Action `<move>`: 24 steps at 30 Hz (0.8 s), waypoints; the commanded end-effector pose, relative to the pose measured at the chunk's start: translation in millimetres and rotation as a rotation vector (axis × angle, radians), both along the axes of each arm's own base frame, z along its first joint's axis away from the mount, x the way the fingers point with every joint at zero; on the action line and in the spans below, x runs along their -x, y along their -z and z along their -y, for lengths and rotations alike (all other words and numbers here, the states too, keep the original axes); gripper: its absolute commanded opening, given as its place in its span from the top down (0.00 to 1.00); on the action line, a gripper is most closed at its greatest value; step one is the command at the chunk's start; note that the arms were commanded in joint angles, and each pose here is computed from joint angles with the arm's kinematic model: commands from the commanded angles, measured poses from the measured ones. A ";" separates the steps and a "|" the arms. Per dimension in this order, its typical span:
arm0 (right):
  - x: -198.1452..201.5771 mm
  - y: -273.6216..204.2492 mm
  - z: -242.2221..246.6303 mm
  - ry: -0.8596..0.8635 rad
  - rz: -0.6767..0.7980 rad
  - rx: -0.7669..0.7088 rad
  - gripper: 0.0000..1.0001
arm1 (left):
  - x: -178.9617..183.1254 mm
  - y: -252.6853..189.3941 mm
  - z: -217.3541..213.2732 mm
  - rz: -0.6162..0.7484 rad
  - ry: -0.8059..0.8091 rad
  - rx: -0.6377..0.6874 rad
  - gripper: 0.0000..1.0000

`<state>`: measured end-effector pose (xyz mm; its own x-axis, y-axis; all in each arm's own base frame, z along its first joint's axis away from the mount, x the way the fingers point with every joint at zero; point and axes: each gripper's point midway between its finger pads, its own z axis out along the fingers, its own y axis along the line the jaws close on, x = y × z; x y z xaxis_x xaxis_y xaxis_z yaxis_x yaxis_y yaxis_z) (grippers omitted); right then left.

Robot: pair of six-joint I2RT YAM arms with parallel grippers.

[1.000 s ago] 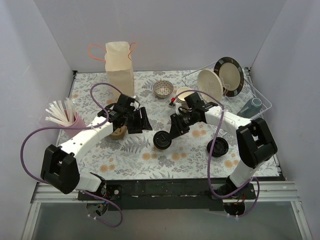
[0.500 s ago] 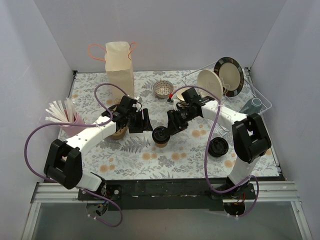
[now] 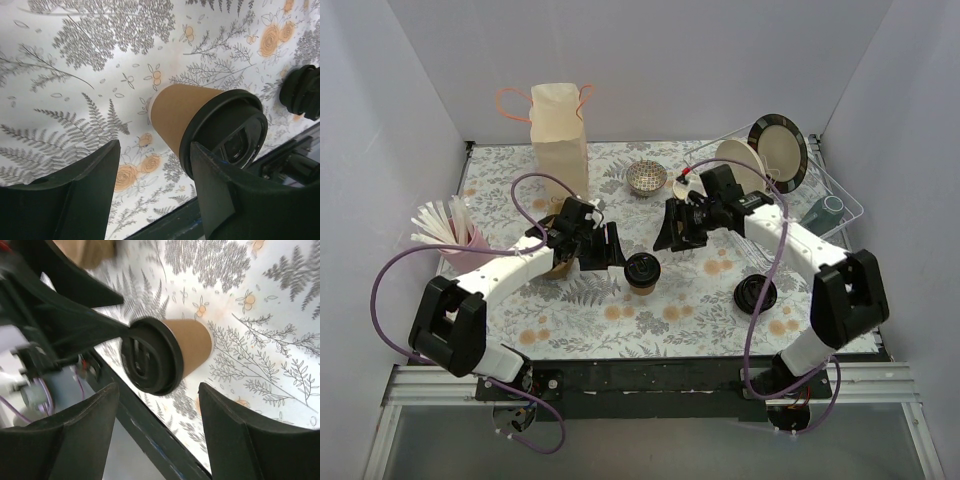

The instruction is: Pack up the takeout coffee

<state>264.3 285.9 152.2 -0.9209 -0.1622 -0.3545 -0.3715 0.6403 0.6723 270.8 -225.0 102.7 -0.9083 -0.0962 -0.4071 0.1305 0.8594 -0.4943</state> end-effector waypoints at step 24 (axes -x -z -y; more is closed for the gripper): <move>7.8 -31.4 12.9 0.290 0.103 -0.108 0.31 | 32.0 -28.1 21.8 -0.041 0.000 0.217 0.43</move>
<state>252.9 262.9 173.3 -0.8999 0.2029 -0.3861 -0.1588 0.6721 0.7233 218.5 -233.8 101.9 -0.9494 -0.1722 -0.2628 0.0398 0.7638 -0.6443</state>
